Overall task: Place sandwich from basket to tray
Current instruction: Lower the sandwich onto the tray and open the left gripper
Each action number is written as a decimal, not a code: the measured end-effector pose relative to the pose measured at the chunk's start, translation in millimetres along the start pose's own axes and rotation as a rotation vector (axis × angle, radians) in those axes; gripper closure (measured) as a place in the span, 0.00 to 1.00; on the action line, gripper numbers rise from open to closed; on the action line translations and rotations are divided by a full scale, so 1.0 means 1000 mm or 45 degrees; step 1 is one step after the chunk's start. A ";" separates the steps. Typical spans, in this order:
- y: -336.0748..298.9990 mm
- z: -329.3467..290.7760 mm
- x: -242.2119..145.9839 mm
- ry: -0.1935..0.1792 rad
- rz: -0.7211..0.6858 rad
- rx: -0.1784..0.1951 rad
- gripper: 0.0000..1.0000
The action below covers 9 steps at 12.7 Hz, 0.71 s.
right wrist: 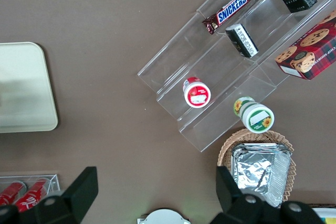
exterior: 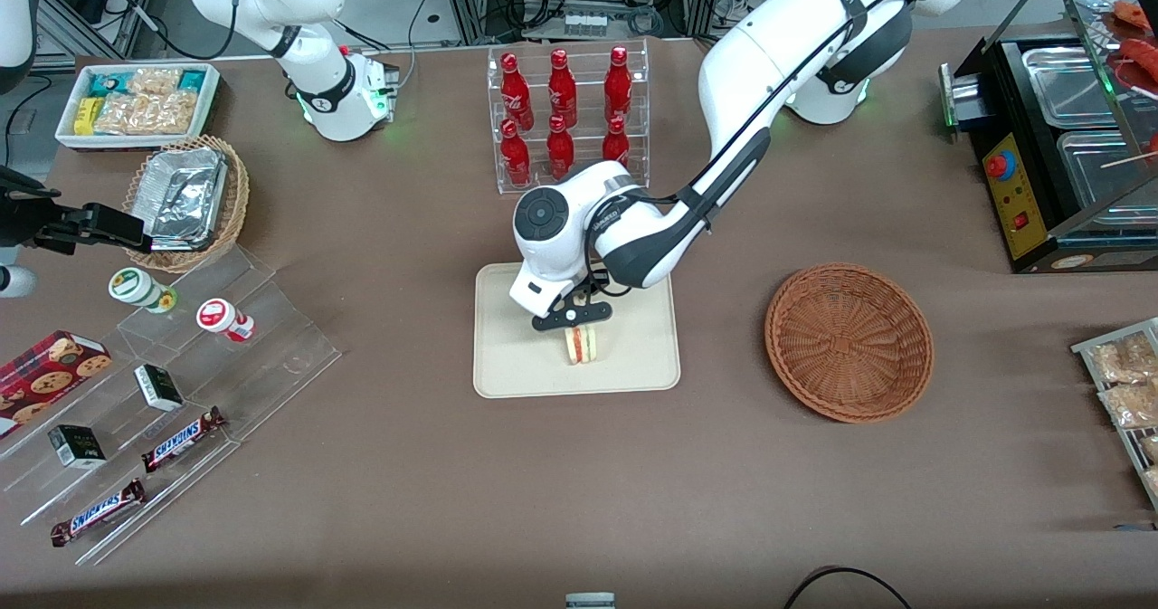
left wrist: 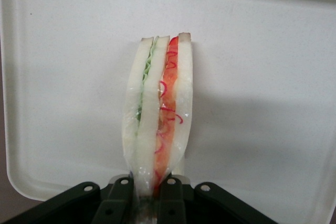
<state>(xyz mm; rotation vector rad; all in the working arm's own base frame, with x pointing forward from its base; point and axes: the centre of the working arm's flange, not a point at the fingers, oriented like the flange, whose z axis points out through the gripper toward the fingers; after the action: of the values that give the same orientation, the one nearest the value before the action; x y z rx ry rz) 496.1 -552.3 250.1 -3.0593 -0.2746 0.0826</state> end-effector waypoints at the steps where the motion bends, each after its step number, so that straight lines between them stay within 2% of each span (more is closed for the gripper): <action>1: 0.000 0.002 0.000 -0.002 -0.006 0.002 0.85; 2: 0.000 0.004 0.000 -0.005 -0.008 0.004 0.85; 3: 0.000 0.005 0.000 -0.007 -0.009 0.005 0.78; 9: 0.002 -0.003 0.004 0.004 -0.022 -0.014 0.12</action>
<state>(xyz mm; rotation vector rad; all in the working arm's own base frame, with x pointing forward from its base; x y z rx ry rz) 500.5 -554.0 252.4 -3.0674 -0.3016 0.0758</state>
